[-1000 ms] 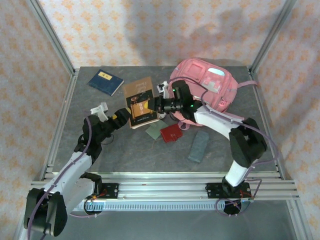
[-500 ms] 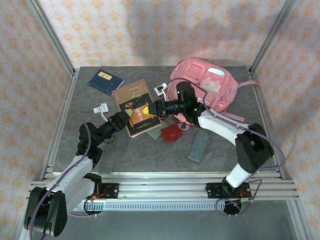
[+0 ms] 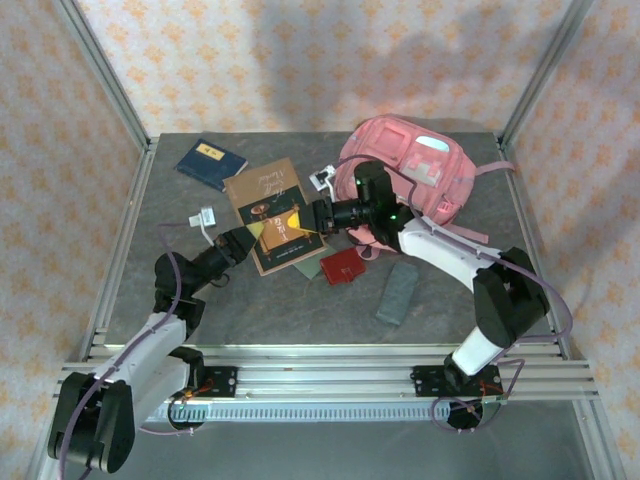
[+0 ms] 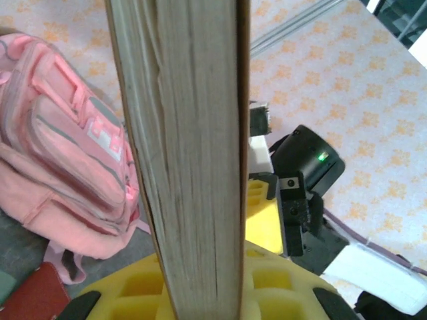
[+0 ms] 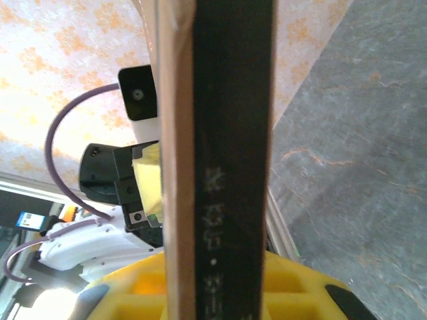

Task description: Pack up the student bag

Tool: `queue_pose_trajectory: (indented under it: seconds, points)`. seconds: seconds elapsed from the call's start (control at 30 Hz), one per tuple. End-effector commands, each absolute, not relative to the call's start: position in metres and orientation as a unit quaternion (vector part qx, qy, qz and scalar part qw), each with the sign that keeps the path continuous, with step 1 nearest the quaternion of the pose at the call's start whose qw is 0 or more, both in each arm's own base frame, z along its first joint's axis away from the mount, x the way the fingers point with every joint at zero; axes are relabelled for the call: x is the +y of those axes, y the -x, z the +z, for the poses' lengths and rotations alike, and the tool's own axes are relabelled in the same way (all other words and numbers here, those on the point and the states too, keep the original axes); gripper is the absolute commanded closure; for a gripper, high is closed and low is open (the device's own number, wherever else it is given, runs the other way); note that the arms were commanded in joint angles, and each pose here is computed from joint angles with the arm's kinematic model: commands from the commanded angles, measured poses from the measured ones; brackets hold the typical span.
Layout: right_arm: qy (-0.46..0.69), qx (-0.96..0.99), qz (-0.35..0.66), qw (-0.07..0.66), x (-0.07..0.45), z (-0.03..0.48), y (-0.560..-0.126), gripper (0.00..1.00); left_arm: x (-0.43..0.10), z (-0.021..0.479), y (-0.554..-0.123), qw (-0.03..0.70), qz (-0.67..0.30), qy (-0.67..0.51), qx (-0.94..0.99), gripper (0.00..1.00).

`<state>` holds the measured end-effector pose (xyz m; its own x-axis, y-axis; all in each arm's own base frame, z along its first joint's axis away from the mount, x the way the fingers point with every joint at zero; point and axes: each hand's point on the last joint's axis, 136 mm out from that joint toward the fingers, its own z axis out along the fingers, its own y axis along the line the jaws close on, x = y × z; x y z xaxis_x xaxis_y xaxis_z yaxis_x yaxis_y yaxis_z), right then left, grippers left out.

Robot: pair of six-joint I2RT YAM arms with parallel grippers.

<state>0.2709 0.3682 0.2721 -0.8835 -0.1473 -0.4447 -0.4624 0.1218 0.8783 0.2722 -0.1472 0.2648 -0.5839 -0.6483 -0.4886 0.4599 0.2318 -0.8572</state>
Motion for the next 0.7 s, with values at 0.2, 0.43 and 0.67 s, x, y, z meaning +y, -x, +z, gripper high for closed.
queue_pose_trajectory:
  seconds: [0.2, 0.43, 0.67]
  points:
    - [0.039, 0.9, 0.292, 0.323, 0.241, 0.228, -0.388, 0.49, -0.124, 0.241, -0.301, 0.467, -0.506, 0.143, 0.711, 1.0]
    - [0.007, 0.922, 0.018, 0.387, 0.154, 0.193, -0.418, 0.41, -0.128, 0.227, -0.302, 0.449, -0.503, 0.154, 0.722, 1.0]
    - [0.059, 0.935, -0.056, 0.345, 0.149, 0.15, -0.432, 0.4, -0.133, 0.225, -0.297, 0.442, -0.516, 0.152, 0.718, 1.0]
